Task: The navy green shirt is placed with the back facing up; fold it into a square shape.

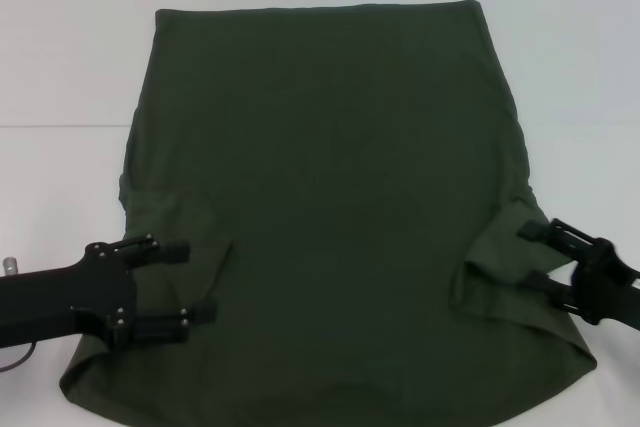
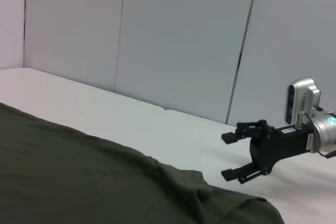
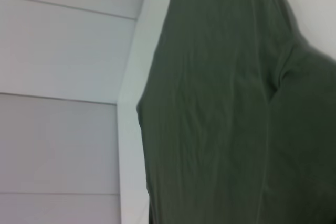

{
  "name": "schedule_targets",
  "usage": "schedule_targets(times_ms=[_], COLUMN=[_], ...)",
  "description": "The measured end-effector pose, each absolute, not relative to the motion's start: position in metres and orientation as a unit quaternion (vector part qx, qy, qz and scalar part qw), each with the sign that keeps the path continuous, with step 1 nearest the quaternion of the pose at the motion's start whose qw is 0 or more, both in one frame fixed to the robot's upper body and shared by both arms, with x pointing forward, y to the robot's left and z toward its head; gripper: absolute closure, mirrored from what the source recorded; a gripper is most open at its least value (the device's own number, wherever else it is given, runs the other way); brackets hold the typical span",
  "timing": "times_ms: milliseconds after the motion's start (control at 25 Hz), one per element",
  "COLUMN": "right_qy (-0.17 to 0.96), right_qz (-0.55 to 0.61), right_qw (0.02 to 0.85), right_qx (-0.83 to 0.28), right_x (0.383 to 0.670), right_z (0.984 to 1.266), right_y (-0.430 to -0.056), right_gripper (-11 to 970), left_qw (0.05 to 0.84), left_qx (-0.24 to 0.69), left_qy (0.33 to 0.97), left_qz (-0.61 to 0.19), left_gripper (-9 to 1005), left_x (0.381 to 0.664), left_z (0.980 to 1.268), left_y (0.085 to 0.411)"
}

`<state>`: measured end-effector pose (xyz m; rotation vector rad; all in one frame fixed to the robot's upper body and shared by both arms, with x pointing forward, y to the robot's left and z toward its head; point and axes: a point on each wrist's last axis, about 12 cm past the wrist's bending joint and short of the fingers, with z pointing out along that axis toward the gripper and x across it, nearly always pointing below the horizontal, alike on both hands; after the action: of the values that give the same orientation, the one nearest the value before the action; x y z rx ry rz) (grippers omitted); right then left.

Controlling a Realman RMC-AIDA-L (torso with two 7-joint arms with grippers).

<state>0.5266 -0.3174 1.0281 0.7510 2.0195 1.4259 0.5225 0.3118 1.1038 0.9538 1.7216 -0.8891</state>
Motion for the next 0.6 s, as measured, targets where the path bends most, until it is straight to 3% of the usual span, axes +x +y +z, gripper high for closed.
schedule_targets(times_ms=[200, 600], right_qy=[0.764, 0.775], right_qz=[0.519, 0.486], right_qw=[0.261, 0.278], right_qx=[0.282, 0.292], right_x=[0.535, 0.541], right_z=[1.027, 1.035], right_y=[-0.311, -0.339], right_gripper=[50, 51], left_qw=[0.475, 0.482], left_qx=[0.386, 0.383], left_qy=[0.704, 0.702], left_qz=[-0.360, -0.358], left_gripper=[120, 120], left_x=[0.525, 0.528], left_z=[1.104, 1.106], left_y=[0.314, 0.313])
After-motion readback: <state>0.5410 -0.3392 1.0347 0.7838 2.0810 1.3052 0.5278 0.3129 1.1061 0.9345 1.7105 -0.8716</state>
